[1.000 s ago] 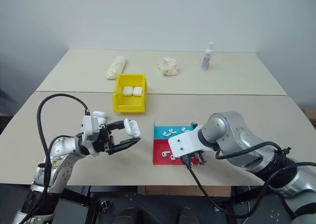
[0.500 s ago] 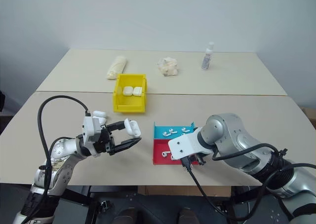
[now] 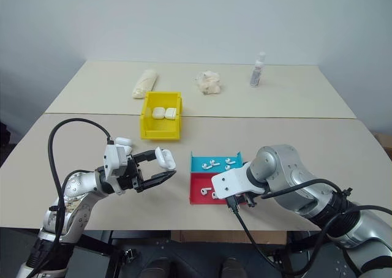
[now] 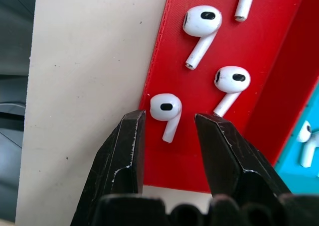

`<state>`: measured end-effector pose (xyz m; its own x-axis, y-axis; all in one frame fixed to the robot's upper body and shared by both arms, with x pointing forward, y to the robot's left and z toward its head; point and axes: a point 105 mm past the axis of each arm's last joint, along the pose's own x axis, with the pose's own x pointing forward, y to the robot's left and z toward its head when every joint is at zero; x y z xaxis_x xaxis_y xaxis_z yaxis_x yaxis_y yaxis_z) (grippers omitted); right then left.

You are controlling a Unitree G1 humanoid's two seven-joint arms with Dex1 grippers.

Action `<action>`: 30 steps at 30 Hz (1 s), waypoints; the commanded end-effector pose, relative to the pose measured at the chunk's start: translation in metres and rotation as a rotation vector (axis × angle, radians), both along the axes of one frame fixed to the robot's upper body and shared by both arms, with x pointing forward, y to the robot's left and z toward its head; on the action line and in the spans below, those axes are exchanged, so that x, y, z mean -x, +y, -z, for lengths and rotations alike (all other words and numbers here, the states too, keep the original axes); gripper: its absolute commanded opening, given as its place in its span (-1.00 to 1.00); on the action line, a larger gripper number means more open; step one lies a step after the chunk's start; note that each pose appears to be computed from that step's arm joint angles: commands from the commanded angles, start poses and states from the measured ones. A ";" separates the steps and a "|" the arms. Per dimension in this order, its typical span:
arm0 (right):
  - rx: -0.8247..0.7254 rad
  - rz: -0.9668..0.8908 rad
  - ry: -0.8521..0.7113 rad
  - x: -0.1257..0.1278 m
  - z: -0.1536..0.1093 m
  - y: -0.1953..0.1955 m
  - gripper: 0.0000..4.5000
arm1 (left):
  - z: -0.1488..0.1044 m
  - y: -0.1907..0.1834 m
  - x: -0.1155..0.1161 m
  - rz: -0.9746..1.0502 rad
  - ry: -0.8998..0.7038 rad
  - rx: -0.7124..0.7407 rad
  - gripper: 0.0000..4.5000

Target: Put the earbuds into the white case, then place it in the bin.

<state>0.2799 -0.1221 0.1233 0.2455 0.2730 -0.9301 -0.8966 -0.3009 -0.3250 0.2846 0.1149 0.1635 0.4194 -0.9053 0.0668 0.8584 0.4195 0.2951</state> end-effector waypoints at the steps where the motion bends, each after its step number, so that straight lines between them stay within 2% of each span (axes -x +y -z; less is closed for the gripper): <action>1: 0.004 -0.016 -0.021 -0.001 -0.003 0.001 -0.13 | -0.010 -0.003 0.006 0.015 -0.045 0.004 0.23; 21: 0.012 -0.029 -0.037 -0.005 0.001 0.002 -0.13 | -0.007 -0.002 0.008 -0.006 -0.031 -0.009 0.23; 30: 0.007 -0.057 -0.063 -0.004 -0.014 0.004 -0.13 | -0.005 -0.002 0.008 0.000 -0.024 -0.012 0.23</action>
<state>0.2821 -0.1201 0.1192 0.2380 0.2632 -0.9349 -0.8866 -0.3342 -0.3198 0.2812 0.1166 0.1592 0.4426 -0.8953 0.0502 0.8545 0.4381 0.2791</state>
